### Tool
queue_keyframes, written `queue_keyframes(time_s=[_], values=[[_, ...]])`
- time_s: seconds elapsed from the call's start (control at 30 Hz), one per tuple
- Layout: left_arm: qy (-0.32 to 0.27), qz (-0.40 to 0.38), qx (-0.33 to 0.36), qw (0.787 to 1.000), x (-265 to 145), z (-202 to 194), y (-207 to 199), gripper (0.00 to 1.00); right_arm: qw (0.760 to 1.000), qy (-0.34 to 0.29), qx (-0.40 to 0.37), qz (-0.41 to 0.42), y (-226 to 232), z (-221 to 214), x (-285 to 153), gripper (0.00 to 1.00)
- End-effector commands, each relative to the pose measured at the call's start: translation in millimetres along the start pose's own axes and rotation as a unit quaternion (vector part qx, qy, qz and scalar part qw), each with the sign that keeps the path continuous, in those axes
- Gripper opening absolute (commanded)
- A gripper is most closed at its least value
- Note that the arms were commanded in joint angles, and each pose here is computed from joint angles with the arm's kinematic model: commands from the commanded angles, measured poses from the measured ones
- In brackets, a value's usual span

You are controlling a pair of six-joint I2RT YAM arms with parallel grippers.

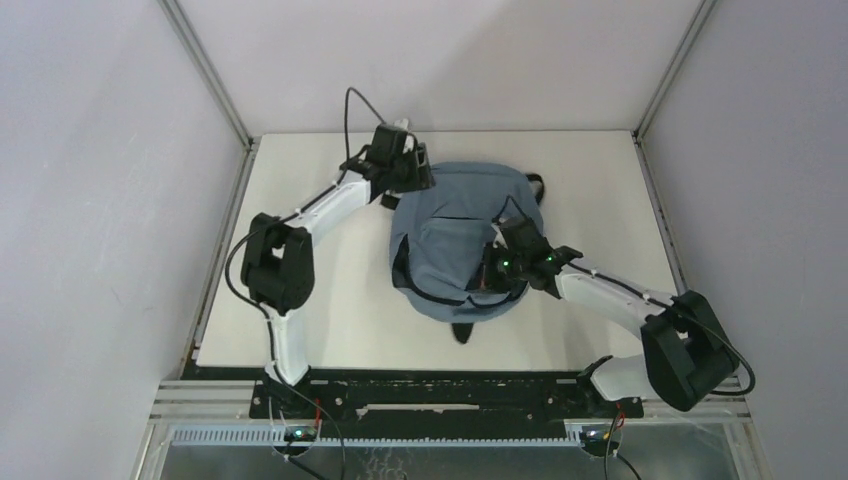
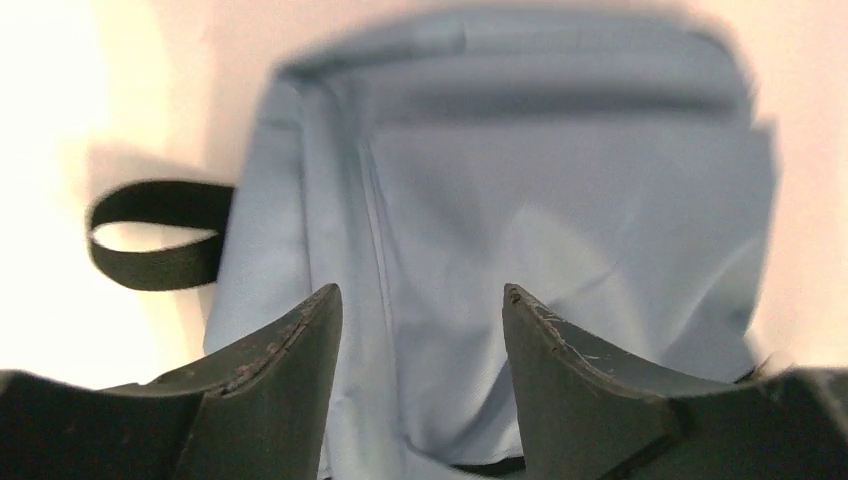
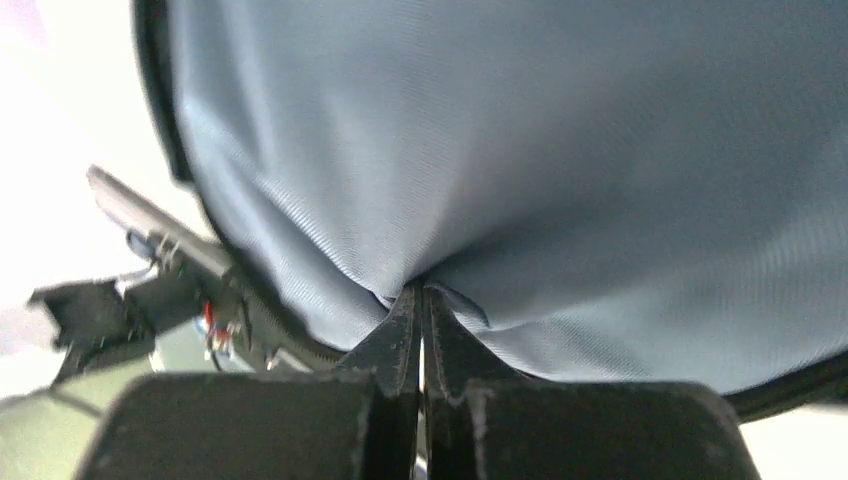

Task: Pack the student bag
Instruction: Adjust the student bag at the center of the board, then zip the student bag at the center of the board.

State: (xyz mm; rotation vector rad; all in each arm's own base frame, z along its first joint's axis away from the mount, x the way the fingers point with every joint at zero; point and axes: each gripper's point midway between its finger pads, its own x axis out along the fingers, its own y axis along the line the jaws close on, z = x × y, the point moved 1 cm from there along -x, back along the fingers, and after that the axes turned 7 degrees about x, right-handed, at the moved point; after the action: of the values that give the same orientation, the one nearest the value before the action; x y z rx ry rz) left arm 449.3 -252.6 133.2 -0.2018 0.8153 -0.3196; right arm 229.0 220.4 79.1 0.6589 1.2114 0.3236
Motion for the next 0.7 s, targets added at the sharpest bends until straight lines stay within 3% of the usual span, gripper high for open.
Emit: queue_keyframes(time_s=[0.0, 0.13, 0.23, 0.33, 0.5, 0.67], values=[[-0.081, -0.076, 0.076, 0.991, -45.6, 72.9, -59.5, 0.65, 0.993, -0.021, -0.096, 0.073, 61.9, 2.5, -41.6, 0.06], [-0.152, -0.068, 0.11, 0.98, -102.1, 93.1, -61.6, 0.67, 0.982, -0.151, -0.093, 0.071, 54.2, 53.1, -88.9, 0.33], [-0.148, -0.077, 0.116, 0.979, -125.6, 77.3, -60.9, 0.67, 0.978, -0.204, -0.035, 0.02, 15.4, 82.7, -98.8, 0.35], [-0.12, -0.084, 0.135, 0.98, -136.6, 34.0, -66.5, 0.67, 0.978, -0.205, 0.03, -0.027, -28.5, 94.5, -93.4, 0.35], [-0.074, -0.079, 0.118, 0.987, -138.1, -28.1, -54.3, 0.67, 0.982, -0.183, 0.047, -0.014, -37.0, 94.6, -83.7, 0.35], [-0.042, -0.068, 0.12, 0.99, -139.9, -60.4, -39.3, 0.67, 0.981, -0.189, 0.048, -0.027, -44.5, 97.6, -84.1, 0.37]])
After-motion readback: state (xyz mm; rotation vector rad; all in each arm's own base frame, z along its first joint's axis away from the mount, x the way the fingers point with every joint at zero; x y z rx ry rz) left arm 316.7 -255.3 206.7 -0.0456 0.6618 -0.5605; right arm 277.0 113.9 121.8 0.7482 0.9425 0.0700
